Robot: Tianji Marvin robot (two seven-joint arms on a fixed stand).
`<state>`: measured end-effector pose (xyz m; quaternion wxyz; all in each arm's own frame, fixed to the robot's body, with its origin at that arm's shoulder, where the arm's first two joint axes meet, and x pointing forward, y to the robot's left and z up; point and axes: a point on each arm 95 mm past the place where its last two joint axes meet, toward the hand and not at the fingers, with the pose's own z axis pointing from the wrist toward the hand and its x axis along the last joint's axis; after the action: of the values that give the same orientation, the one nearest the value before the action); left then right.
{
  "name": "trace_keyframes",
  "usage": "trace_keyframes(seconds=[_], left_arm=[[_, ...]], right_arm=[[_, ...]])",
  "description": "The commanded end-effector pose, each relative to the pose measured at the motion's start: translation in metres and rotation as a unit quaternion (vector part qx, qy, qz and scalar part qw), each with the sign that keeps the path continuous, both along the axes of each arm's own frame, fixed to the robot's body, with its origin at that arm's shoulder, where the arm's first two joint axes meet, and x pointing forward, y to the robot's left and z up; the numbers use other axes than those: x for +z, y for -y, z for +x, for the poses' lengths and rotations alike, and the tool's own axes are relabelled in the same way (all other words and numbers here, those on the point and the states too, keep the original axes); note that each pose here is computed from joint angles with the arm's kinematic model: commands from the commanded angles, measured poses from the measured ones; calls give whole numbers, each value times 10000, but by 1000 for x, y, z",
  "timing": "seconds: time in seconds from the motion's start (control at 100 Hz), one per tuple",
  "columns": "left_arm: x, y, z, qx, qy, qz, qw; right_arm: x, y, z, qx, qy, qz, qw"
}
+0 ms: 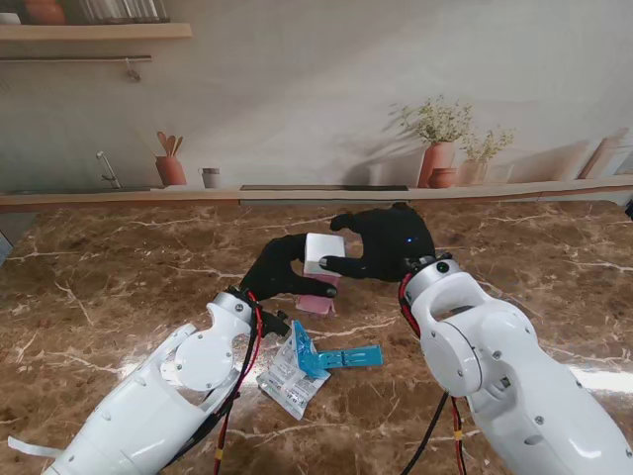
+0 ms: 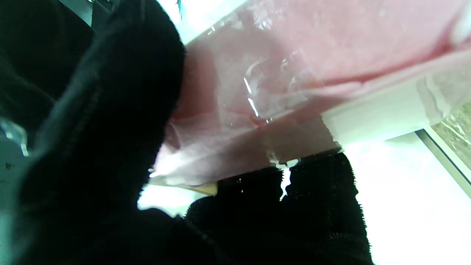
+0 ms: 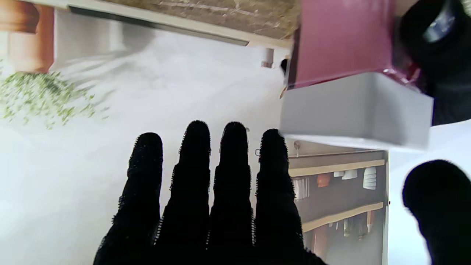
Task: Fill the seasoning bottle
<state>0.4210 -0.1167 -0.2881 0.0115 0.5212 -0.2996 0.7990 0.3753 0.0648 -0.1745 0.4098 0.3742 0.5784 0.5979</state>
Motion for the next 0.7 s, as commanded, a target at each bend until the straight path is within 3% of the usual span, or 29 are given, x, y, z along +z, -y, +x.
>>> trace_keyframes(seconds=[0.0,0.36,0.69], left_arm=[[-3,-5,3,147,-2,-8,9999],[-28,-44,25,1056,-111,90,9943],[-52,-73,41,1573,-332,207,9868]], right_arm=[[-9,4,-4,-50,-33,51,10000],[-44,20,-9,-383,-380,649,9964],[-72,42,-9,-698,-647,707,9929]])
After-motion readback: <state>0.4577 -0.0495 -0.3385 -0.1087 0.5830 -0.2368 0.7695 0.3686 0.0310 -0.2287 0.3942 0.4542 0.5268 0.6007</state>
